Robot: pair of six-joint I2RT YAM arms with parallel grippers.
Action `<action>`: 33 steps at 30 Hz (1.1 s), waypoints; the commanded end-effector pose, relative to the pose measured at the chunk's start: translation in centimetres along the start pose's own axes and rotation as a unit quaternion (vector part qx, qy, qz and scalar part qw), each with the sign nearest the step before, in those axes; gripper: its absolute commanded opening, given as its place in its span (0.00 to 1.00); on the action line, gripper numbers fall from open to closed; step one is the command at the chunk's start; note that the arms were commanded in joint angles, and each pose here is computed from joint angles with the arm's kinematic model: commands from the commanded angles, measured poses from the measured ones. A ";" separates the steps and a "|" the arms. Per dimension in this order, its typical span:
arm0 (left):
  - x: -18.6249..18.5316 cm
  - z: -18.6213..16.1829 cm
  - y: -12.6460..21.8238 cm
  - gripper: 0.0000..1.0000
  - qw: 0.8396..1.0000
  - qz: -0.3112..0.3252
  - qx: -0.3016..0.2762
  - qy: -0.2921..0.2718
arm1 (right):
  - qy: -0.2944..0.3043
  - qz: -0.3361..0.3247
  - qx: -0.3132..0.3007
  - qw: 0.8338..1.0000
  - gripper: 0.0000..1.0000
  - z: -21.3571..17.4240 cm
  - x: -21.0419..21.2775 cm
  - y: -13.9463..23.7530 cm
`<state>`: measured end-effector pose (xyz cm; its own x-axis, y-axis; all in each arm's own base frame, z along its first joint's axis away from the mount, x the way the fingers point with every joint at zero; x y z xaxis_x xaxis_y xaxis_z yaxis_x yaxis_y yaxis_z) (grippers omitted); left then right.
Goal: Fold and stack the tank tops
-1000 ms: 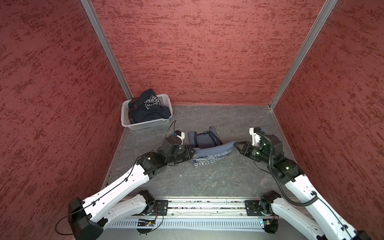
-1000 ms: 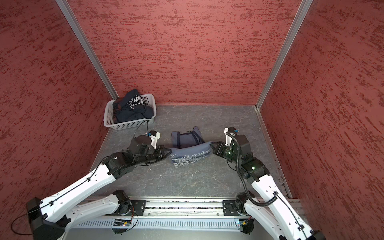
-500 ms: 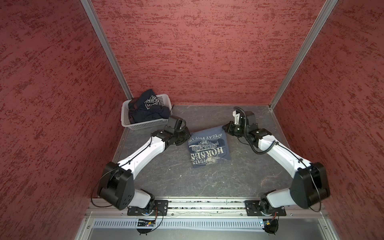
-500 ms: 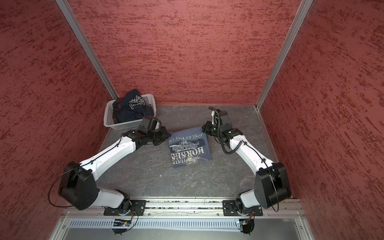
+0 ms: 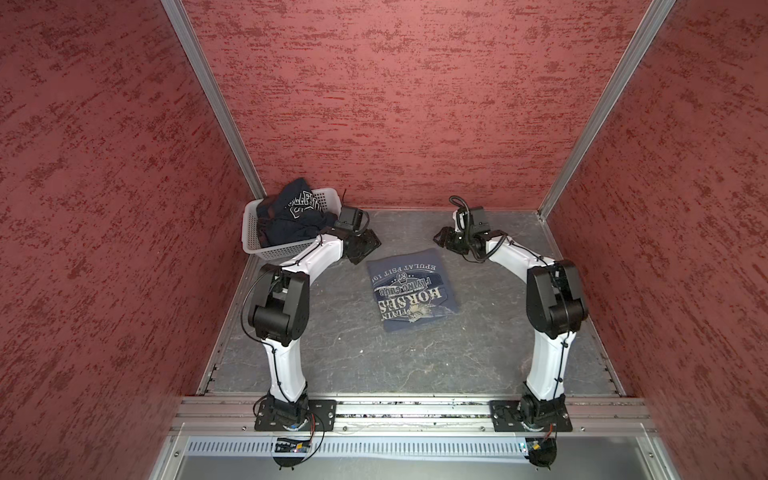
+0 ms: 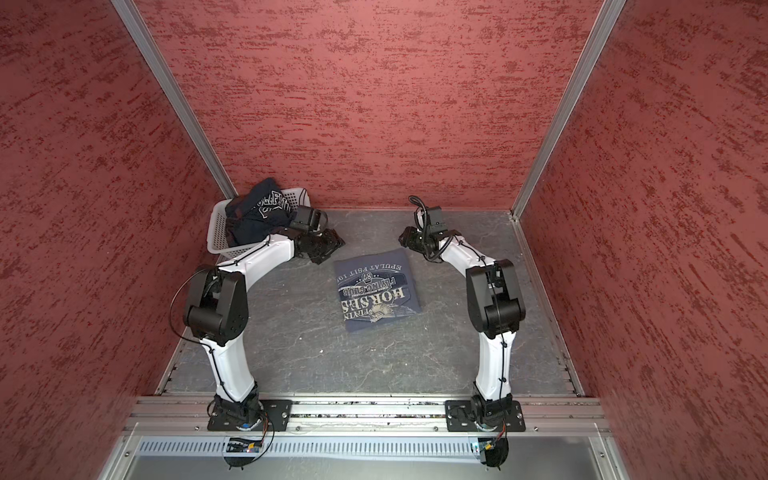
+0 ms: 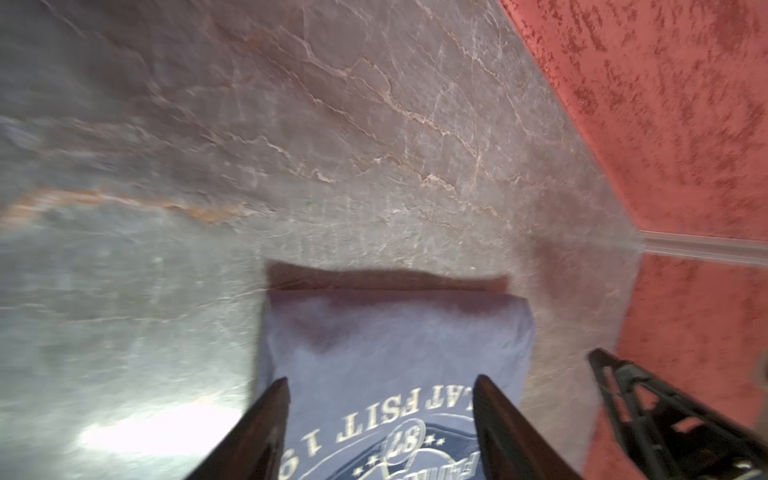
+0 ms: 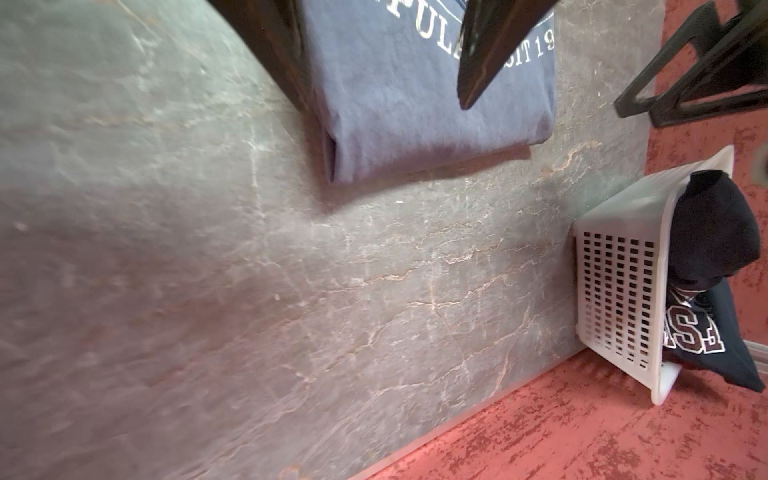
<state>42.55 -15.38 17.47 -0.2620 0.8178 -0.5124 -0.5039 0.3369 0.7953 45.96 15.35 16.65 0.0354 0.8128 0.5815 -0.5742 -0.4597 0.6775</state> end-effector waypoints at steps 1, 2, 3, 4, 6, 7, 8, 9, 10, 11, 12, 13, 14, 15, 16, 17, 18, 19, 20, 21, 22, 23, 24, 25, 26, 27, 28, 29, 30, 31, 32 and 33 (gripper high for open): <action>0.5 -2.6 1.8 0.74 0.998 0.041 -0.008 -0.050 | 0.044 -0.025 -0.005 0.999 0.60 -2.2 0.5 2.5; 0.7 -3.5 1.9 0.74 0.997 0.048 -0.008 -0.058 | 0.053 -0.024 -0.003 0.998 0.60 -3.3 0.7 2.8; 0.8 -4.4 1.8 0.75 0.997 0.052 -0.007 -0.064 | 0.062 -0.024 -0.002 0.998 0.61 -4.2 0.9 3.0; 0.8 -5.4 1.6 0.75 0.996 0.056 -0.004 -0.073 | 0.075 -0.028 0.001 0.997 0.61 -5.2 1.2 3.1; 1.0 -6.9 0.9 0.75 0.995 0.067 0.006 -0.079 | 0.098 -0.044 0.004 0.994 0.63 -6.7 1.8 3.0; 1.3 -7.7 0.3 0.74 0.994 0.072 0.014 -0.079 | 0.107 -0.056 0.005 0.993 0.63 -7.4 1.9 2.8; 1.4 -8.2 -0.3 0.73 0.994 0.075 0.019 -0.079 | 0.117 -0.065 0.009 0.991 0.64 -8.1 2.1 2.4; 1.6 -8.7 -0.8 0.72 0.994 0.077 0.024 -0.078 | 0.124 -0.069 0.013 0.990 0.64 -8.7 2.2 2.1; 1.8 -9.1 -1.5 0.71 0.993 0.080 0.031 -0.076 | 0.130 -0.075 0.021 0.988 0.64 -9.3 2.1 1.4; 2.0 -9.4 -2.1 0.69 0.993 0.083 0.037 -0.075 | 0.133 -0.081 0.031 0.987 0.64 -9.9 1.9 0.8; 2.3 -9.6 -2.7 0.67 0.992 0.088 0.041 -0.075 | 0.132 -0.086 0.038 0.987 0.64 -10.2 1.6 0.3; 2.5 -9.8 -3.3 0.66 0.992 0.092 0.046 -0.073 | 0.129 -0.092 0.045 0.986 0.64 -10.6 1.2 -0.3; 2.7 -10.0 -3.8 0.63 0.992 0.094 0.049 -0.073 | 0.126 -0.098 0.051 0.986 0.64 -10.9 0.8 -0.7; 2.8 -10.1 -4.2 0.62 0.991 0.096 0.051 -0.072 | 0.125 -0.102 0.054 0.985 0.64 -11.1 0.5 -1.1; 3.0 -10.2 -4.7 0.60 0.991 0.099 0.055 -0.072 | 0.125 -0.112 0.059 0.984 0.64 -11.3 0.0 -1.5; 3.1 -10.3 -5.1 0.59 0.991 0.100 0.059 -0.071 | 0.123 -0.127 0.063 0.982 0.66 -11.3 -0.5 -1.9; 3.0 -10.5 -5.6 0.57 0.991 0.099 0.065 -0.070 | 0.120 -0.141 0.070 0.980 0.67 -11.2 -1.2 -2.2; 2.9 -10.6 -6.0 0.54 0.991 0.093 0.070 -0.069 | 0.113 -0.148 0.078 0.979 0.68 -11.0 -1.9 -2.4; 2.6 -10.7 -6.3 0.52 0.991 0.086 0.073 -0.070 | 0.104 -0.151 0.084 0.979 0.68 -10.6 -2.6 -2.5; 2.2 -10.8 -6.6 0.51 0.991 0.079 0.076 -0.071 | 0.093 -0.154 0.087 0.980 0.68 -10.2 -3.4 -2.6; 1.8 -10.9 -7.0 0.49 0.992 0.072 0.079 -0.072 | 0.082 -0.158 0.088 0.980 0.68 -9.7 -4.2 -2.5; 1.3 -11.0 -7.4 0.48 0.992 0.067 0.082 -0.073 | 0.073 -0.165 0.085 0.980 0.68 -9.1 -5.0 -2.4; 0.4 -11.0 -7.9 0.47 0.992 0.054 0.086 -0.076 | 0.065 -0.172 0.079 0.980 0.69 -8.5 -5.7 -2.1; -0.6 -11.0 -8.5 0.45 0.992 0.041 0.091 -0.079 | 0.057 -0.178 0.074 0.980 0.69 -7.8 -6.4 -1.9; -1.5 -11.0 -9.0 0.44 0.992 0.031 0.093 -0.083 | 0.049 -0.183 0.068 0.980 0.69 -7.2 -7.0 -1.6; -2.7 -10.9 -9.5 0.44 0.991 0.020 0.096 -0.087 | 0.038 -0.188 0.060 0.980 0.70 -6.4 -7.7 -1.2; -4.0 -10.7 -9.9 0.43 0.991 0.007 0.100 -0.093 | 0.027 -0.193 0.051 0.979 0.71 -5.4 -8.3 -0.8; -5.0 -10.6 -10.2 0.43 0.990 -0.001 0.103 -0.098 | 0.020 -0.199 0.041 0.979 0.71 -4.5 -8.6 -0.3; -6.0 -10.4 -10.3 0.43 0.989 -0.005 0.104 -0.103 | 0.018 -0.208 0.032 0.977 0.72 -3.6 -9.0 0.4; -7.0 -10.1 -9.9 0.43 0.989 -0.008 0.103 -0.108 | 0.020 -0.220 0.022 0.975 0.72 -2.8 -8.8 1.2; -7.5 -9.8 -9.5 0.44 0.989 -0.008 0.098 -0.111 | 0.025 -0.230 0.011 0.973 0.72 -2.2 -8.6 2.1; -7.9 -9.5 -8.7 0.47 0.989 -0.008 0.092 -0.114 | 0.033 -0.233 -0.004 0.972 0.73 -1.5 -7.8 3.3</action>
<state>41.71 -28.71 9.68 -0.0775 0.8848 -0.4595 -0.3672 0.4032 0.8382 42.60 8.85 10.24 0.2293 0.9415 0.2471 -0.4744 -0.1135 0.8729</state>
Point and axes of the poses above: each gripper's point midway between its finger pads, its own y axis back along the fingers, its own x axis along the line the jaws close on, z = x × y, the point moved 7 cm from there along y, back along the fingers, and after that the axes turned 5 degrees about -y, right-handed, at the moved point
